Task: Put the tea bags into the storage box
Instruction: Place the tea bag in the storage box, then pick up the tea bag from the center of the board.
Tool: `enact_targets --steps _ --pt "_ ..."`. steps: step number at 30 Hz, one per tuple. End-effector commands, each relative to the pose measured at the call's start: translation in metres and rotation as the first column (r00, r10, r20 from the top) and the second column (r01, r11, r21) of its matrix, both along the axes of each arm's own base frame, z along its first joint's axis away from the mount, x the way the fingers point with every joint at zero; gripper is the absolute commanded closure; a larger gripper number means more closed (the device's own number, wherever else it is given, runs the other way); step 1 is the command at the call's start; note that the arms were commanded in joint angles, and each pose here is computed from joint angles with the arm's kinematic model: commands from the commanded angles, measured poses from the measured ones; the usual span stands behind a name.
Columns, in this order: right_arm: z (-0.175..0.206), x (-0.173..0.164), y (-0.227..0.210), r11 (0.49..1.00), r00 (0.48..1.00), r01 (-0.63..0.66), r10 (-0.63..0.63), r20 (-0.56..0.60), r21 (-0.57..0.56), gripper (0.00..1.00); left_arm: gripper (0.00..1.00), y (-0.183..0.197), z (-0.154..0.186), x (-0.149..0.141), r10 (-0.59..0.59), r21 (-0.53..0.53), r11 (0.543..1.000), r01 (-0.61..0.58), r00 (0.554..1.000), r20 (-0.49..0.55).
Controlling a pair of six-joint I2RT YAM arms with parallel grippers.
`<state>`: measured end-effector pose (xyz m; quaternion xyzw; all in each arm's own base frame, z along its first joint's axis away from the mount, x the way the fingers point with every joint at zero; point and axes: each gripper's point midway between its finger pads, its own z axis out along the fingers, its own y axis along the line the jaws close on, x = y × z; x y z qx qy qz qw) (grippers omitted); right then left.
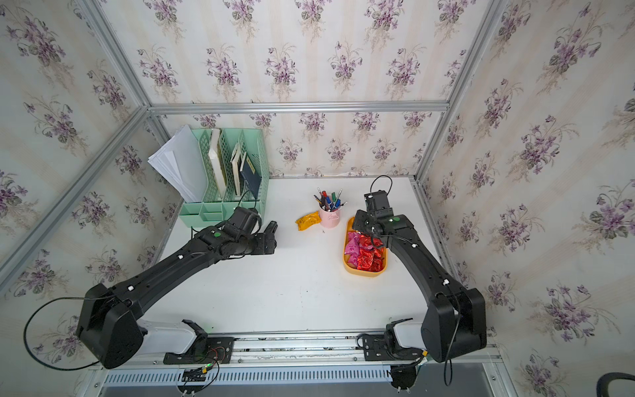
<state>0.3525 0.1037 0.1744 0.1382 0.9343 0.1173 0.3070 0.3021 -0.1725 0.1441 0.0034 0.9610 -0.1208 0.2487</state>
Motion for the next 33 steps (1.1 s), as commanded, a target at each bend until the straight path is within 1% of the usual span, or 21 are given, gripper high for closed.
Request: enact_targets --steps 1,4,7,9,11,13,15,17,20,23,29,33 --pt "-0.002 0.001 0.038 0.992 1.0 0.003 -0.003 0.004 0.125 0.35 0.01 0.003 0.002 0.003 0.008 0.017 1.0 -0.009 1.0 0.017" --pt "-0.018 0.002 0.078 0.973 1.0 0.009 -0.009 0.0 0.231 0.35 0.01 0.004 0.002 0.005 0.008 0.023 1.0 -0.009 1.0 0.023" --pt "-0.04 0.01 0.103 0.952 0.998 0.069 -0.064 -0.027 0.298 0.35 0.01 0.006 0.001 0.004 0.006 0.034 0.999 -0.007 1.0 0.027" --pt "-0.054 0.012 0.125 0.94 0.996 0.084 -0.073 -0.045 0.33 0.35 0.01 0.009 -0.002 0.001 0.001 0.041 0.999 -0.002 1.0 0.026" --pt "-0.063 0.022 0.137 0.935 0.994 0.106 -0.098 -0.041 0.338 0.34 0.01 0.012 -0.004 -0.002 -0.002 0.047 0.999 0.0 1.0 0.026" --pt "-0.073 0.036 0.148 0.931 0.992 0.126 -0.12 -0.04 0.343 0.31 0.01 0.016 -0.005 -0.004 -0.002 0.05 0.999 0.0 0.999 0.033" --pt "-0.086 0.049 0.158 0.922 0.988 0.154 -0.141 -0.062 0.355 0.24 0.01 0.02 -0.004 -0.005 -0.001 0.048 0.999 -0.001 0.999 0.043" --pt "-0.096 0.064 0.174 0.914 0.988 0.152 -0.138 -0.064 0.376 0.22 0.01 0.023 -0.001 -0.005 -0.004 0.051 0.999 0.002 0.999 0.053" --pt "-0.114 0.081 0.189 0.921 0.984 0.176 -0.157 -0.083 0.349 0.21 0.01 0.027 0.001 -0.005 -0.015 0.061 0.998 0.011 0.998 0.062" --pt "-0.13 0.093 0.194 0.923 0.977 0.212 -0.19 -0.099 0.321 0.21 0.01 0.032 0.001 -0.005 -0.018 0.071 0.997 0.014 0.998 0.056" --pt "-0.144 0.107 0.192 0.927 0.963 0.267 -0.248 -0.103 0.264 0.22 0.01 0.044 0.005 -0.008 -0.011 0.076 0.997 0.007 0.999 0.051" --pt "-0.147 0.112 0.196 0.926 0.965 0.261 -0.243 -0.1 0.273 0.26 0.01 0.051 0.004 -0.009 0.005 0.073 0.997 -0.008 0.999 0.045"
